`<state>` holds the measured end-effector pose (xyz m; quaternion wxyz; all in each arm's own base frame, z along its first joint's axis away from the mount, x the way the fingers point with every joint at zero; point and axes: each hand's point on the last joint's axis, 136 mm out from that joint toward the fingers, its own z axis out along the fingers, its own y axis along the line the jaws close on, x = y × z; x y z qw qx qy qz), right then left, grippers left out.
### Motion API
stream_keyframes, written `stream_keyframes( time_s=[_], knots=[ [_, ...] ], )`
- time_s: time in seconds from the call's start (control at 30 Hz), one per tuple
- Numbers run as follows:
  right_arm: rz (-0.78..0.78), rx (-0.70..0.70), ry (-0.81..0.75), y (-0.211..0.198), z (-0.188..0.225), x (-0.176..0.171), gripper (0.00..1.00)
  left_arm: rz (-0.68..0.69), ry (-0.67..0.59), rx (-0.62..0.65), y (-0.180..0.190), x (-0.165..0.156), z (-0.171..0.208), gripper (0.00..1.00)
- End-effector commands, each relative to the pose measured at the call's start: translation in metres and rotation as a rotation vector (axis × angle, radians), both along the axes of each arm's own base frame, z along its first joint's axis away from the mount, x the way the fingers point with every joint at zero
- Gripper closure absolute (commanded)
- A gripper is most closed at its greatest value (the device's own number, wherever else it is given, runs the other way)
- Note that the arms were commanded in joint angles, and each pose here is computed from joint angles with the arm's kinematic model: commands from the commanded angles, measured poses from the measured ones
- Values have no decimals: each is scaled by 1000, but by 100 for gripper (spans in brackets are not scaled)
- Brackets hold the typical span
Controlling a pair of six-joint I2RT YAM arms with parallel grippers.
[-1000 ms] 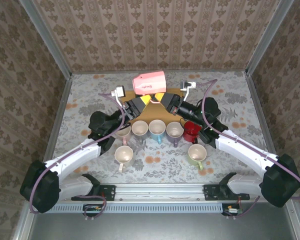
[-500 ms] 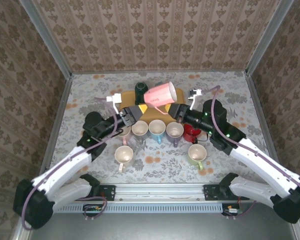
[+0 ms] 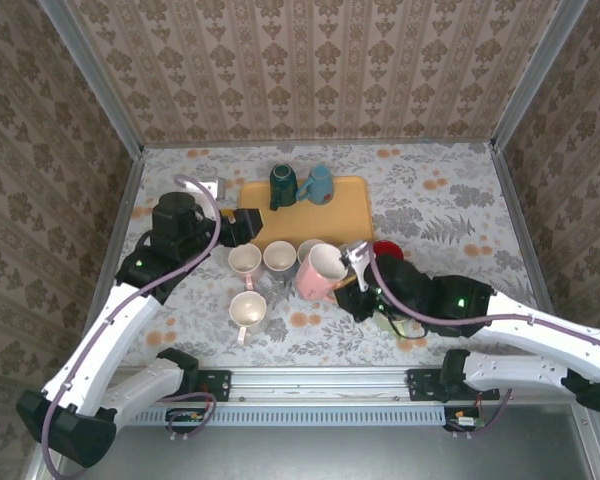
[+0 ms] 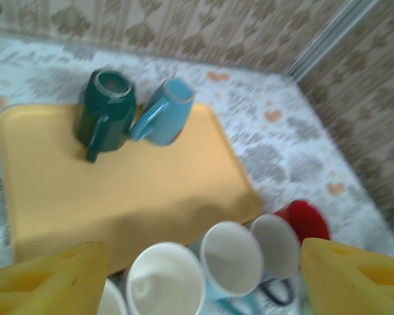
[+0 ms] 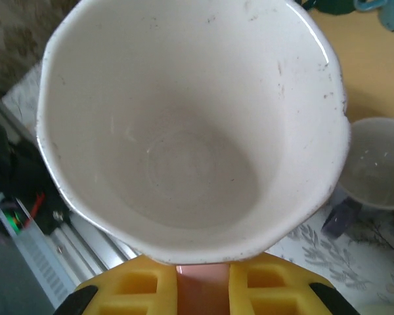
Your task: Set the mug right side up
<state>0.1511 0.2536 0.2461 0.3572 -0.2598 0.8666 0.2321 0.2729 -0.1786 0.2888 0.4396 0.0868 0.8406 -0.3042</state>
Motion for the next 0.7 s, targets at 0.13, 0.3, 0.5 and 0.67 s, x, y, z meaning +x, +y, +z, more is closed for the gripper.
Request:
stream_keyframes(
  time_s=[0.13, 0.3, 0.5, 0.67],
  knots=[
    [0, -133, -87, 22, -34, -20, 100, 71, -71, 180, 28, 3, -16, 21],
    [19, -231, -115, 45, -75, -24, 100, 106, -75, 165, 40, 3, -17, 21],
    [-38, -267, -120, 53, -98, -13, 100, 104, -88, 156, 40, 0, -15, 22],
    [-23, -235, -109, 61, -103, -11, 100, 95, -87, 145, 38, 0, -14, 21]
  ],
)
